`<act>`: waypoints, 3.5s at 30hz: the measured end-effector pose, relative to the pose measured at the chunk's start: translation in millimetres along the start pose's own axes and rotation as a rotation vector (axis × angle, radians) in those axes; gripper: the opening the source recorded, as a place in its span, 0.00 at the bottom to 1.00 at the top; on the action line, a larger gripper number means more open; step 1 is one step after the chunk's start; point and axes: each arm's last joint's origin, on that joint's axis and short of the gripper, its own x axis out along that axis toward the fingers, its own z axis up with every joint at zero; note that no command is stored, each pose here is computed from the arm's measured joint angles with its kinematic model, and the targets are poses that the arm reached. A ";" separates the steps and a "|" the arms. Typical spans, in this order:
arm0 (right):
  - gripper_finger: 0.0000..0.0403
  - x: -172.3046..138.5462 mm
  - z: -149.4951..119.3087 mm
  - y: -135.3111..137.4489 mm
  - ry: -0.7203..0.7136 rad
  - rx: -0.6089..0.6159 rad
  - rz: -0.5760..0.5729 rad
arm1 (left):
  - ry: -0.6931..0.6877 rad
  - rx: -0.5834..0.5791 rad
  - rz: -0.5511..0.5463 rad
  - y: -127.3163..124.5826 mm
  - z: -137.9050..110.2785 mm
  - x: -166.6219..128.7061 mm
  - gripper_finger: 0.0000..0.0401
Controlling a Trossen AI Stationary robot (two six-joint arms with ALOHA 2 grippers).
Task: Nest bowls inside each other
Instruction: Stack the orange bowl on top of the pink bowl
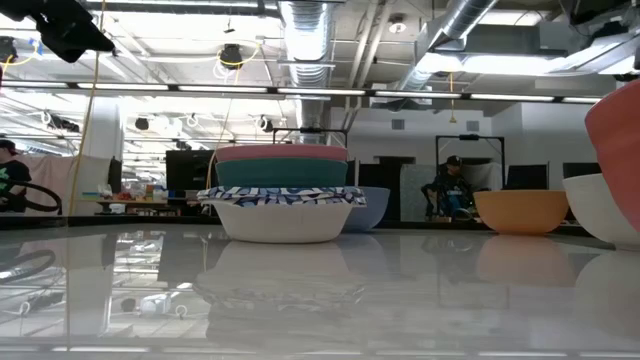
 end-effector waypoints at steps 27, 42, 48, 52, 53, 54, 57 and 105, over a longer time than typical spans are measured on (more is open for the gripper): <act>0.31 17.5 8.4 -10.2 -0.026 0.014 -0.017 | 0.001 0.005 0.000 0.0 -0.1 0.0 0.52; 0.04 21.2 10.4 -11.1 -0.025 0.026 0.003 | 0.001 0.004 0.000 0.0 -0.1 0.0 0.52; 0.02 22.8 25.4 -15.5 0.010 0.032 0.028 | 0.001 0.004 0.000 0.0 -0.1 0.0 0.52; 0.02 24.2 41.2 -23.0 0.019 -0.014 0.028 | 0.001 0.005 0.000 0.0 -0.1 0.0 0.52; 0.02 24.3 45.3 -25.1 0.021 -0.026 0.029 | 0.001 0.005 0.000 0.0 -0.1 0.0 0.52; 0.02 24.7 49.7 -27.3 0.019 -0.043 0.028 | 0.001 0.012 0.000 0.1 -0.1 0.0 0.52; 0.02 25.8 63.1 -34.8 0.013 -0.084 0.024 | 0.001 0.020 0.001 0.1 -0.1 0.0 0.52; 0.03 -97.6 196.0 -59.7 -0.440 -0.414 0.196 | -0.045 0.054 0.063 -6.4 -33.4 27.0 0.52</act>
